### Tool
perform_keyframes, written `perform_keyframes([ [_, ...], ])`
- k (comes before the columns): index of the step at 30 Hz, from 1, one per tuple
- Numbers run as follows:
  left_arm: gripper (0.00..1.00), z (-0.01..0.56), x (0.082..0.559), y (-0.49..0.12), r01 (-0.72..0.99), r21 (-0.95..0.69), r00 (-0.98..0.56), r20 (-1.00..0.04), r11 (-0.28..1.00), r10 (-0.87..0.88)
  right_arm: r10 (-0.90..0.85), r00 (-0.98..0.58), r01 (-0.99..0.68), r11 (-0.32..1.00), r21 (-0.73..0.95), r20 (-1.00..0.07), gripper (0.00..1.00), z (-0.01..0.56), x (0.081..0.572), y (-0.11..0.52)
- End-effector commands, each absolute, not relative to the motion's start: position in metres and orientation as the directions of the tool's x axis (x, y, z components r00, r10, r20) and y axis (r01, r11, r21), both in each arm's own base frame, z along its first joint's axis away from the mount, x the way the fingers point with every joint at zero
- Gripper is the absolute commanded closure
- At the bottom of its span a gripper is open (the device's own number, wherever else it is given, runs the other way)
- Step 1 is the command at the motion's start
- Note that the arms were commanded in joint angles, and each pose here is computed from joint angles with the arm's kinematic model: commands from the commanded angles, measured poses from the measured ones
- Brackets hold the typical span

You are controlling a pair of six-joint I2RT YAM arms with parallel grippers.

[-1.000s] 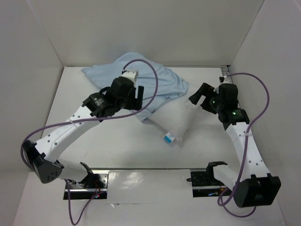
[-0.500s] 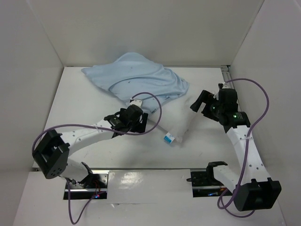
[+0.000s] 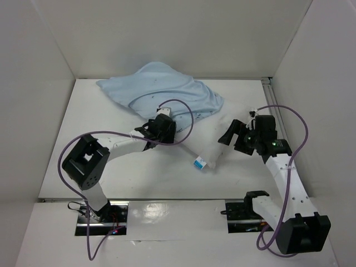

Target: Put the pillow into the pillowcase

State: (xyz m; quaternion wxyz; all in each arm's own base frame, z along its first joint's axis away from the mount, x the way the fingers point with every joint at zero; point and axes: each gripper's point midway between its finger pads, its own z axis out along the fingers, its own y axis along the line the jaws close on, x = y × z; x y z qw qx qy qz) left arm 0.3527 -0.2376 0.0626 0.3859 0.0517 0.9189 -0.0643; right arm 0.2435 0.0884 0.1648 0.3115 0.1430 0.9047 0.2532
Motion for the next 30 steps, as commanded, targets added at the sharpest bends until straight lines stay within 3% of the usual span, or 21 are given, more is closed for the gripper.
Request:
perform_keyframes([
  [1, 0.24, 0.08, 0.379, -0.247, 0.157, -0.115, -0.647, -0.763, 0.981, 0.014, 0.401, -0.782, 0.042, 0.799, 0.6, -0.478, 0.0, 0.168, 0.238, 0.101],
  [5, 0.54, 0.08, 0.384, -0.246, 0.151, -0.122, -0.648, -0.762, 0.981, 0.005, 0.386, -0.807, -0.009, 0.749, 0.662, -0.447, 0.0, 0.158, 0.235, 0.116],
  [6, 0.71, 0.084, 0.382, -0.245, 0.151, -0.123, -0.646, -0.764, 0.981, 0.004, 0.379, -0.817, -0.019, 0.736, 0.677, -0.435, 0.0, 0.154, 0.236, 0.12],
  [8, 0.86, 0.089, 0.378, -0.248, 0.172, -0.143, -0.651, -0.759, 0.975, 0.004, 0.371, -0.823, -0.032, 0.726, 0.687, -0.43, 0.0, 0.142, 0.24, 0.128],
  [9, 0.98, 0.091, 0.375, -0.248, 0.178, -0.145, -0.659, -0.752, 0.973, 0.009, 0.376, -0.82, -0.021, 0.733, 0.68, -0.432, 0.0, 0.137, 0.245, 0.13],
  [11, 1.0, 0.102, 0.369, -0.249, 0.187, -0.17, -0.662, -0.75, 0.968, -0.004, 0.353, -0.82, -0.047, 0.742, 0.668, -0.45, 0.02, 0.129, 0.255, 0.146],
  [12, 1.0, 0.105, 0.365, -0.249, 0.189, -0.185, -0.671, -0.742, 0.964, -0.011, 0.339, -0.812, -0.074, 0.749, 0.659, -0.475, 0.19, 0.132, 0.262, 0.152],
  [14, 1.0, 0.123, 0.354, -0.273, 0.256, -0.246, -0.676, -0.737, 0.935, -0.009, 0.327, -0.797, -0.101, 0.757, 0.646, -0.508, 0.44, 0.131, 0.282, 0.169],
  [15, 1.0, 0.136, 0.349, -0.284, 0.291, -0.269, -0.67, -0.742, 0.918, -0.005, 0.332, -0.775, -0.129, 0.749, 0.649, -0.537, 0.78, 0.148, 0.299, 0.174],
  [17, 1.0, 0.152, 0.332, -0.311, 0.361, -0.286, -0.672, -0.74, 0.887, 0.034, 0.335, -0.756, -0.16, 0.738, 0.656, -0.562, 1.0, 0.169, 0.323, 0.182],
  [20, 1.0, 0.228, 0.331, -0.35, 0.474, -0.399, -0.637, -0.771, 0.785, -0.008, 0.348, -0.65, -0.264, 0.73, 0.631, -0.675, 1.0, 0.249, 0.372, 0.189],
  [21, 1.0, 0.29, 0.325, -0.373, 0.583, -0.455, -0.589, -0.808, 0.673, -0.037, 0.353, -0.629, -0.263, 0.742, 0.617, -0.692, 1.0, 0.263, 0.384, 0.184],
  [22, 1.0, 0.314, 0.319, -0.385, 0.624, -0.469, -0.576, -0.817, 0.625, -0.038, 0.372, -0.558, -0.315, 0.732, 0.604, -0.742, 1.0, 0.311, 0.395, 0.186],
  [25, 1.0, 0.391, 0.299, -0.412, 0.735, -0.487, -0.526, -0.849, 0.472, -0.057, 0.385, -0.503, -0.339, 0.736, 0.587, -0.774, 1.0, 0.344, 0.405, 0.181],
  [30, 1.0, 0.411, 0.279, -0.428, 0.762, -0.529, -0.549, -0.834, 0.374, -0.061, 0.423, -0.589, -0.256, 0.71, 0.655, -0.689, 1.0, 0.283, 0.402, 0.185],
])
